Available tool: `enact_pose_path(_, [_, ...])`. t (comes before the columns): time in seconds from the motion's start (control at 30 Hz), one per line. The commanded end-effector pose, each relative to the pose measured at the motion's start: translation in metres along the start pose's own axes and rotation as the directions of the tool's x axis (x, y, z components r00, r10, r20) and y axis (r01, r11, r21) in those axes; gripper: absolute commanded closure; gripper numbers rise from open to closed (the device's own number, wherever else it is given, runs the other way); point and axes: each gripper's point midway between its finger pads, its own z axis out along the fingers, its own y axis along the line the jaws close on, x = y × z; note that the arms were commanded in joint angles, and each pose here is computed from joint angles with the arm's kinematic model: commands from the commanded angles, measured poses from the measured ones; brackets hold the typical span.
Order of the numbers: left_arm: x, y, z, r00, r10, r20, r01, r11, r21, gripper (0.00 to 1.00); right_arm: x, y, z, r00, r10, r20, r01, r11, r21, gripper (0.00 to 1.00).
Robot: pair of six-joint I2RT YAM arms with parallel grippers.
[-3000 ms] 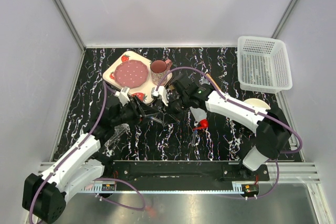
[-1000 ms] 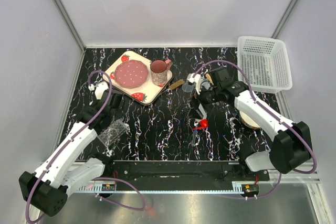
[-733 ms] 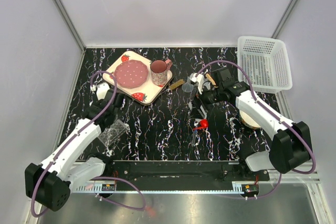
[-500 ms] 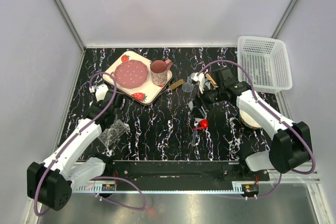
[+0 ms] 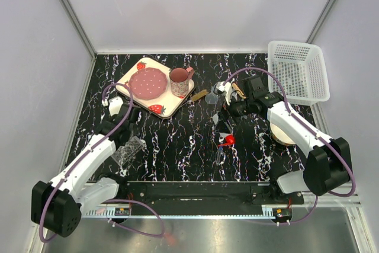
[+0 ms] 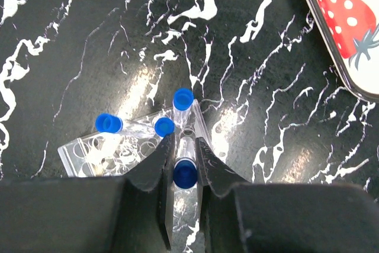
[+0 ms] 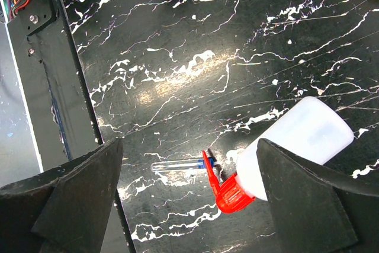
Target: Organize the chemistry lab equipment
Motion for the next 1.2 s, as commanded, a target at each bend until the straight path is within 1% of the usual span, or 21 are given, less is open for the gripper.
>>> enact_pose_path(0.0, [-0.001, -0.001, 0.008, 1.000, -0.010, 0.018, 0.010, 1.000, -0.006, 0.92, -0.011, 0.002, -0.004, 0.998, -0.032, 0.049, 0.032, 0.999, -0.013, 0.00])
enact_pose_path(0.17, [0.002, 0.000, 0.010, 1.000, -0.008, 0.016, 0.009, 1.000, -0.015, 0.90, -0.011, 0.002, -0.005, 0.998, -0.028, 0.053, 0.029, 0.999, -0.018, 0.00])
enact_pose_path(0.2, [0.002, 0.001, 0.010, 1.000, -0.008, 0.015, 0.008, 1.000, -0.016, 0.87, -0.011, 0.002, -0.005, 0.998, -0.024, 0.053, 0.025, 1.000, -0.018, 0.00])
enact_pose_path(0.33, [0.005, 0.002, 0.011, 1.000, -0.014, 0.012, 0.014, 1.000, -0.016, 0.82, -0.011, 0.002, -0.005, 0.998, -0.023, 0.055, 0.024, 0.999, -0.021, 0.00])
enact_pose_path(0.57, [0.006, 0.003, 0.009, 1.000, -0.023, 0.018, 0.023, 1.000, -0.007, 0.63, -0.011, 0.001, -0.005, 0.998, -0.019, 0.055, 0.021, 1.000, -0.022, 0.00])
enact_pose_path(0.7, [0.002, 0.002, 0.006, 0.999, -0.031, 0.023, 0.031, 1.000, 0.004, 0.58, -0.010, 0.000, -0.006, 0.998, -0.017, 0.054, 0.018, 1.000, -0.020, 0.00])
enact_pose_path(0.73, [0.002, 0.001, 0.005, 0.999, -0.029, 0.021, 0.029, 1.000, 0.005, 0.55, -0.010, 0.000, -0.006, 0.998, -0.016, 0.054, 0.017, 1.000, -0.019, 0.00])
enact_pose_path(0.93, [-0.014, -0.005, -0.013, 0.997, -0.058, 0.040, 0.056, 0.997, 0.056, 0.49, -0.009, -0.001, -0.006, 0.999, -0.014, 0.052, 0.015, 1.000, -0.016, 0.00])
enact_pose_path(1.07, [-0.026, -0.008, -0.029, 0.995, -0.080, 0.060, 0.074, 0.992, 0.098, 0.42, -0.008, -0.002, -0.006, 0.999, -0.020, 0.049, 0.021, 1.000, -0.013, 0.00])
enact_pose_path(1.17, [-0.033, -0.009, -0.041, 0.993, -0.089, 0.074, 0.078, 0.988, 0.135, 0.34, -0.008, -0.005, -0.008, 0.999, -0.021, 0.043, 0.021, 1.000, -0.002, 0.00])
